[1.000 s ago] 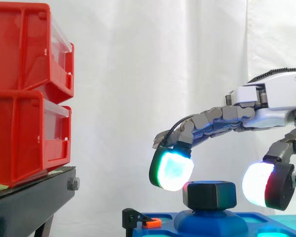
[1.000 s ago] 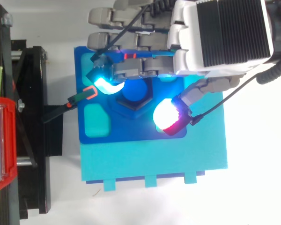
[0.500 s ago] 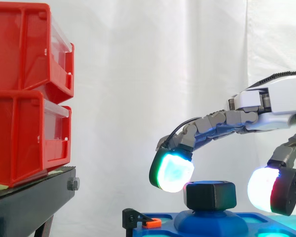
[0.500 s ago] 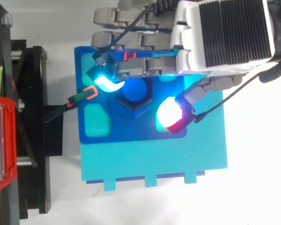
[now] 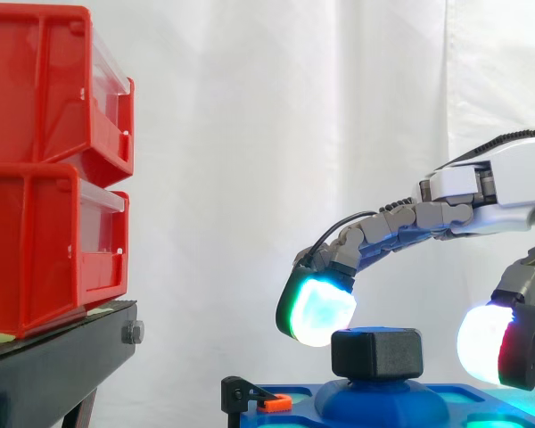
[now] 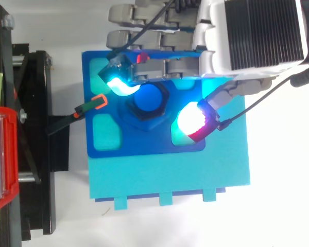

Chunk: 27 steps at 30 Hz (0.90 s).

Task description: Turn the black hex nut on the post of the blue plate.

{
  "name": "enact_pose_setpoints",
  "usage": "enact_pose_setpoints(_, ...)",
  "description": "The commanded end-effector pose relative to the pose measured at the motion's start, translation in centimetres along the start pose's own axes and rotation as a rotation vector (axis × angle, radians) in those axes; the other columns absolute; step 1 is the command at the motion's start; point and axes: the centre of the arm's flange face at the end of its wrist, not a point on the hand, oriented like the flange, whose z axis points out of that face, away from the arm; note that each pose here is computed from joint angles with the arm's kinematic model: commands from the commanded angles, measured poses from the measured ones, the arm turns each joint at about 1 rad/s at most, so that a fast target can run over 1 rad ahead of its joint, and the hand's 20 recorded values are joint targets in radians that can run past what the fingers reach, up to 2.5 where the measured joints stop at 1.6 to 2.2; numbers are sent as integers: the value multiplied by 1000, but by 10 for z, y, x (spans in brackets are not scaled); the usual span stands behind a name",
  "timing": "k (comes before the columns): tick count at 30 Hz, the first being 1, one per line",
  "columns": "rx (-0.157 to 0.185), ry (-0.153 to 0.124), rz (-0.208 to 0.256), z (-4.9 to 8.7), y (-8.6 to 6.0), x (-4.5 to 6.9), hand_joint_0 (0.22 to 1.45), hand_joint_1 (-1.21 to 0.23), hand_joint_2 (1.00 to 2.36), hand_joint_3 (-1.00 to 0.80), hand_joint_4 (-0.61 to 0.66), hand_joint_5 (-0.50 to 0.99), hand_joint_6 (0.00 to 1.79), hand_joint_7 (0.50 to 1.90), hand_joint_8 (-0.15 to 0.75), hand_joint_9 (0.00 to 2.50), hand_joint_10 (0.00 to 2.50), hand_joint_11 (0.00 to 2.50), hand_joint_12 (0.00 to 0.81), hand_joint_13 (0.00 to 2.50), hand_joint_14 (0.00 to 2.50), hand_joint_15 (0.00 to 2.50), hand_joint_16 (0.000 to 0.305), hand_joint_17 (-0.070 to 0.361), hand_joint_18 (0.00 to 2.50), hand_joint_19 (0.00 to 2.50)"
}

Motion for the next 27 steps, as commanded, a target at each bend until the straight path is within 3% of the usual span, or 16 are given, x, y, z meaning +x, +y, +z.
enact_pose_setpoints(1, 0, -3, -3, -1, 0, -2, 420, -563, 1000, -500, 255, -224, 502, 911, 166, 183, 2, 136, 325, 142, 1, 25, 47, 106, 226, 217)
enact_pose_setpoints(7, 2, 1, -6, -5, 0, -8, 422, -561, 1000, -500, 257, -223, 502, 910, 165, 184, 3, 149, 324, 141, 0, 25, 47, 106, 226, 221)
enact_pose_setpoints(17, 4, 39, -38, -15, 0, -14, 423, -561, 1000, -500, 260, -222, 502, 912, 165, 185, 3, 150, 322, 139, 2, 28, 47, 106, 228, 221)
enact_pose_setpoints(27, 4, 31, -44, -17, 0, -20, 425, -559, 1000, -500, 258, -222, 502, 912, 163, 186, 2, 151, 322, 141, 0, 29, 47, 105, 227, 221)
